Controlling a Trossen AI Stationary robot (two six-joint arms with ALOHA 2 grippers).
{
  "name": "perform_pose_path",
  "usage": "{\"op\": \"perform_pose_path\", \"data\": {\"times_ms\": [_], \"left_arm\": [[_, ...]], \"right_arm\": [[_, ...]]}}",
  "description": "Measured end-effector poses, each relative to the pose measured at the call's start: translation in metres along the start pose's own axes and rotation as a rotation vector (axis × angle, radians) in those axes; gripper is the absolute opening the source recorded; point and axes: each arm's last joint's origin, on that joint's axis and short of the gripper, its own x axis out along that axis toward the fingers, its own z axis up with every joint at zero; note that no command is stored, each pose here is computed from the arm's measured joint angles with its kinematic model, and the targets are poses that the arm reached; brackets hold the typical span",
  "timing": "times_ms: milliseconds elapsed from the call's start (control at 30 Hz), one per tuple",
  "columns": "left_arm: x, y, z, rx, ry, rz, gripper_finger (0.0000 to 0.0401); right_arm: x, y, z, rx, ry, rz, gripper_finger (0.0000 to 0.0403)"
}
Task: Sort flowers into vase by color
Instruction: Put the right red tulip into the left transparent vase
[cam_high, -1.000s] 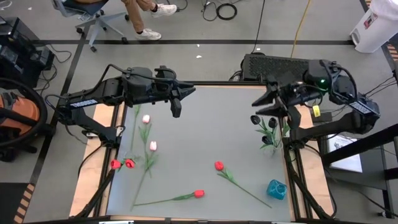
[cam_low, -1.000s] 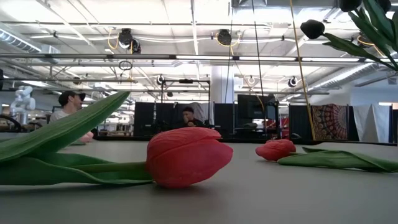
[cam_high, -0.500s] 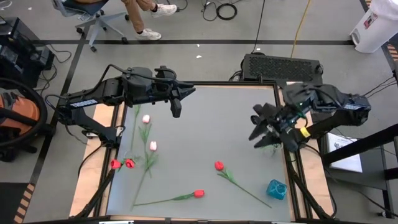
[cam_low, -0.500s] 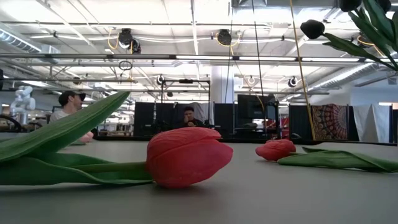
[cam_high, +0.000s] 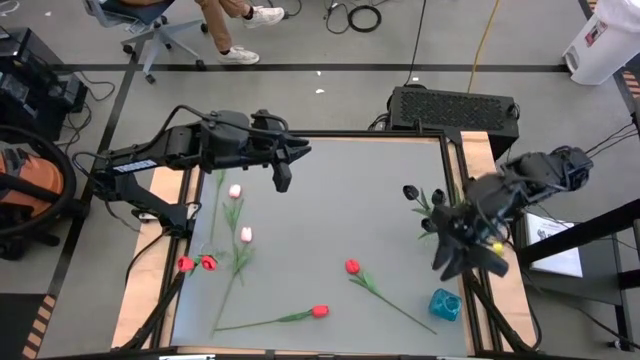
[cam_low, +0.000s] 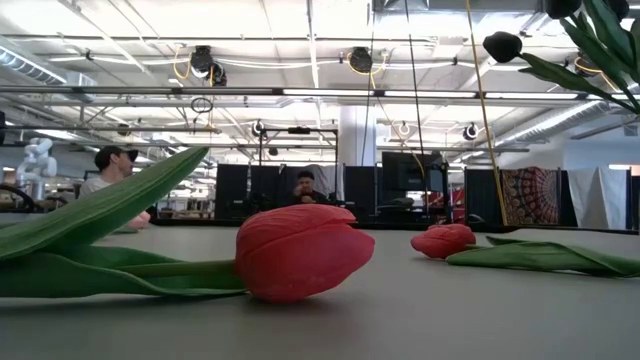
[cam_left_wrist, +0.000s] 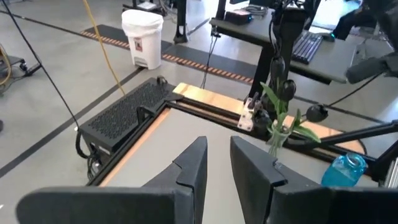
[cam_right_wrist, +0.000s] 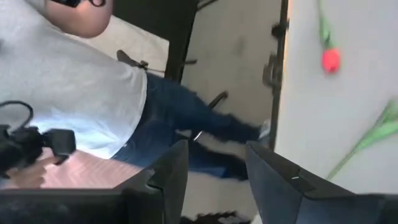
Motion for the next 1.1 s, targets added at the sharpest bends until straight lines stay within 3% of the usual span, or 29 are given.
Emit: {"op": "perform_pose_path", "data": {"times_ms": [233,400,567,767,1100], "left_arm": [[0.0,0.0,-0.001,0.023,0.008,0.002,0.0077],[0.0,0.0,-0.001,0.026,0.01,0.002,0.0077],[0.0,-0.002,-0.001,0.024,0.011,-0.008,0.0077],[-0.001,-0.003,-0.002,-0.001,0.012,-0.015,0.0077],[-0.002,-0.006,-0.002,-0.024,0.018,-0.044,0.0077]], "right_arm": [[0.031,0.017,-0.018,0.169,0.112,-0.028,0.0153],[0.06,0.027,-0.031,0.193,0.201,-0.052,0.0153],[0.09,0.033,-0.04,0.117,0.203,-0.111,0.0153],[0.118,0.027,-0.051,0.017,0.193,-0.28,0.0153],[0.159,0.015,-0.065,-0.033,0.18,-0.512,0.0153]]}}
